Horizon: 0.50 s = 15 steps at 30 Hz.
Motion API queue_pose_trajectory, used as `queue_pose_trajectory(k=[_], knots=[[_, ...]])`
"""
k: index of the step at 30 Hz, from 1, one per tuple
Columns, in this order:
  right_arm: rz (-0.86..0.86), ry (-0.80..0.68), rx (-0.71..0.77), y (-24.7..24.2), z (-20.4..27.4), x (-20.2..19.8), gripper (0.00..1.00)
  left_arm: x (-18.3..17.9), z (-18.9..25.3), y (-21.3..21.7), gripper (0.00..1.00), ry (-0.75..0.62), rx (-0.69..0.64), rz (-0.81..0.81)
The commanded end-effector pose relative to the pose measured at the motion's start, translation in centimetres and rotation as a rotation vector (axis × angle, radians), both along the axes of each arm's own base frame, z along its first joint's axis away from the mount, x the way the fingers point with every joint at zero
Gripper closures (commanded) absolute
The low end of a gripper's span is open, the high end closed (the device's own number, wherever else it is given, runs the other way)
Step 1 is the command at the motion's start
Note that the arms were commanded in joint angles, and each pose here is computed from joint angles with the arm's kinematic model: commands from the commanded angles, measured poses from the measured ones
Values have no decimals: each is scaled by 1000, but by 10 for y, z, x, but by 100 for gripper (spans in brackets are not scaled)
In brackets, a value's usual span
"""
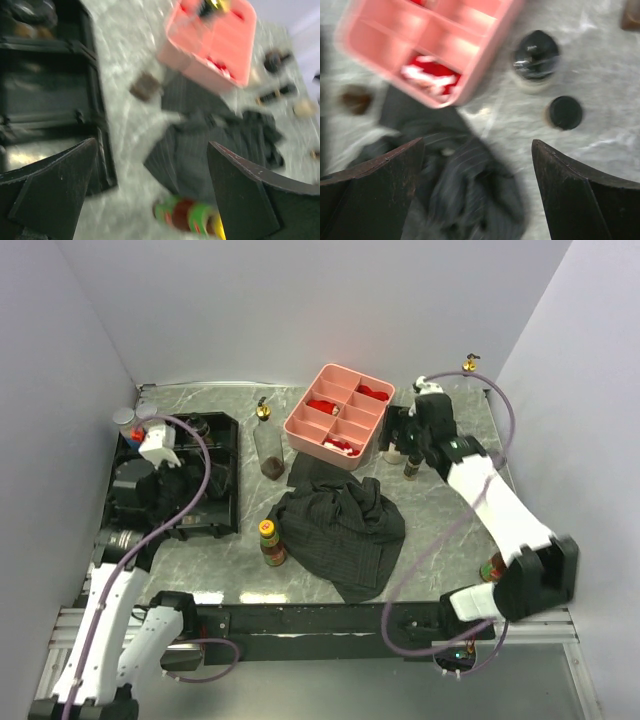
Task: Organize the condiment bottles
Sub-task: Pick up the bottle from the center of the board.
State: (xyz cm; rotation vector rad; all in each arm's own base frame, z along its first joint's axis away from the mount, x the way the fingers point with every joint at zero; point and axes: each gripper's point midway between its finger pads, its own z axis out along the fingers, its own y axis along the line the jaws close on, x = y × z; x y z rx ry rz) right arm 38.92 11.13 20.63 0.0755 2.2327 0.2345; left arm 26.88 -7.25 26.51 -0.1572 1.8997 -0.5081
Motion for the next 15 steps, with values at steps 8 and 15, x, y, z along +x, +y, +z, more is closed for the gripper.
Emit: queue_pose_trajectory(k=[8, 15], knots=[[200, -213, 172, 57, 55, -81, 5, -66, 27, -33, 9, 109, 26, -162], [233, -308, 210, 54, 68, -106, 3, -66, 6, -54, 1, 222, 80, -214]])
